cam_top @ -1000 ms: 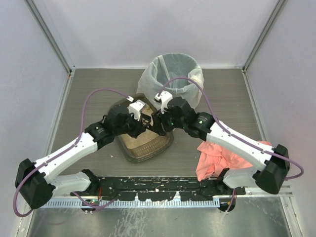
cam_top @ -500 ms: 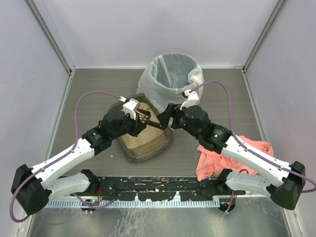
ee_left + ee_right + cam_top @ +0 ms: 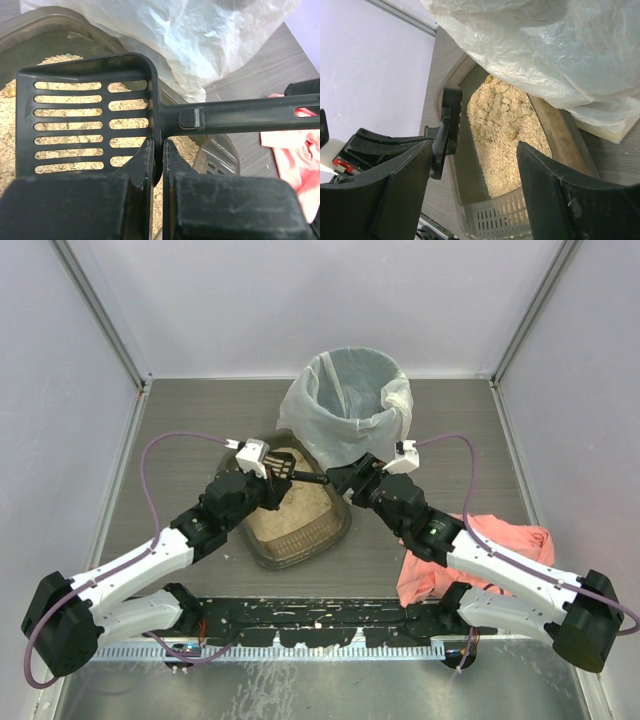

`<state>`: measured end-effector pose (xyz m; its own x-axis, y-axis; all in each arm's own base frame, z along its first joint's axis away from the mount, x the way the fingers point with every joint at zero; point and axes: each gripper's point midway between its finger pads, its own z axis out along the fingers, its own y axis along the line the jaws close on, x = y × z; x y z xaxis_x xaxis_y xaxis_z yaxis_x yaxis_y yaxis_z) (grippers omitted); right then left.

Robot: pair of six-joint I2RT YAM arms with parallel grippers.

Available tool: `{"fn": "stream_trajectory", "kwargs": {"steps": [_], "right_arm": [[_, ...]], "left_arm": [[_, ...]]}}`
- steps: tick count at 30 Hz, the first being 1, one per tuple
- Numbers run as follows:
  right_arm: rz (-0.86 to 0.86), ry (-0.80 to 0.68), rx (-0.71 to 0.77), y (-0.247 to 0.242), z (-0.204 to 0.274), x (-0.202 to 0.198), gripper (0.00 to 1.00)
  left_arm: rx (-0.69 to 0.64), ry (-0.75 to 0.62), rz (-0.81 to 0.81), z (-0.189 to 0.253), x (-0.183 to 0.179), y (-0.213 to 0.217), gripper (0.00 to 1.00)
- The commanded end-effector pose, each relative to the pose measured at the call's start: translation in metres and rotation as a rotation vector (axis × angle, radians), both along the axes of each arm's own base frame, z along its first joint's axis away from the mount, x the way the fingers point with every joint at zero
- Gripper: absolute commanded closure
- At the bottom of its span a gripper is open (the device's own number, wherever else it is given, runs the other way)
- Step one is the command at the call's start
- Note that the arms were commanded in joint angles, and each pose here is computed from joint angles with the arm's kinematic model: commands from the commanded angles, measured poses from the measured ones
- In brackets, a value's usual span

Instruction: Clean the litter box

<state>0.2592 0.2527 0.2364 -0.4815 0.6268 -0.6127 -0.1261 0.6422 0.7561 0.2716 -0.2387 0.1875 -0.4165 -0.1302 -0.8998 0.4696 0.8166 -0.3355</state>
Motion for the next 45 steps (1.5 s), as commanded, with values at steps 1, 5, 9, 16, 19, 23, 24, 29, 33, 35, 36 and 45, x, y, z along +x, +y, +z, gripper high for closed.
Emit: {"fn": "stream_trajectory", "kwargs": {"steps": [1, 5, 9, 16, 19, 23, 24, 29, 33, 35, 36, 45], "right_arm": [[-0.042, -0.113, 0.177, 0.009, 0.038, 0.016, 0.27], [-0.003, -0.165, 0.186, 0.021, 0.046, 0.016, 0.28], [0.023, -0.195, 0.189, 0.030, 0.051, 0.012, 0.28], [0.034, -0.080, 0.198, 0.044, 0.024, 0.010, 0.34], [0.045, -0.050, 0.203, 0.050, 0.015, 0.011, 0.38], [0.065, -0.054, 0.176, 0.058, 0.014, 0.013, 0.42], [0.071, -0.058, 0.167, 0.059, 0.015, 0.014, 0.44], [0.083, -0.050, 0.132, 0.067, 0.010, 0.018, 0.48], [0.067, -0.047, 0.119, 0.067, 0.006, 0.022, 0.50], [0.054, -0.053, 0.111, 0.067, 0.004, 0.026, 0.54], [0.053, -0.054, 0.108, 0.068, 0.003, 0.026, 0.56], [0.078, -0.045, 0.099, 0.074, -0.006, 0.026, 0.70]], "left_arm": [[-0.143, -0.094, 0.098, 0.039, 0.011, 0.001, 1.00], [-0.141, -0.086, 0.101, 0.034, 0.008, -0.002, 1.00], [-0.151, -0.075, 0.104, 0.029, 0.008, -0.004, 1.00], [-0.175, -0.066, 0.132, 0.028, 0.011, -0.004, 1.00], [-0.175, -0.064, 0.125, 0.028, 0.011, -0.007, 1.00], [-0.154, -0.066, 0.100, 0.024, 0.008, -0.010, 1.00], [-0.151, -0.067, 0.097, 0.023, 0.008, -0.011, 1.00], [-0.142, -0.066, 0.098, 0.020, 0.007, -0.011, 1.00], [-0.128, -0.056, 0.108, 0.016, 0.008, -0.011, 1.00], [-0.108, -0.045, 0.115, 0.013, 0.009, -0.012, 1.00], [-0.103, -0.047, 0.112, 0.014, 0.008, -0.013, 1.00], [-0.076, -0.053, 0.109, 0.010, 0.008, -0.014, 1.00]]}}
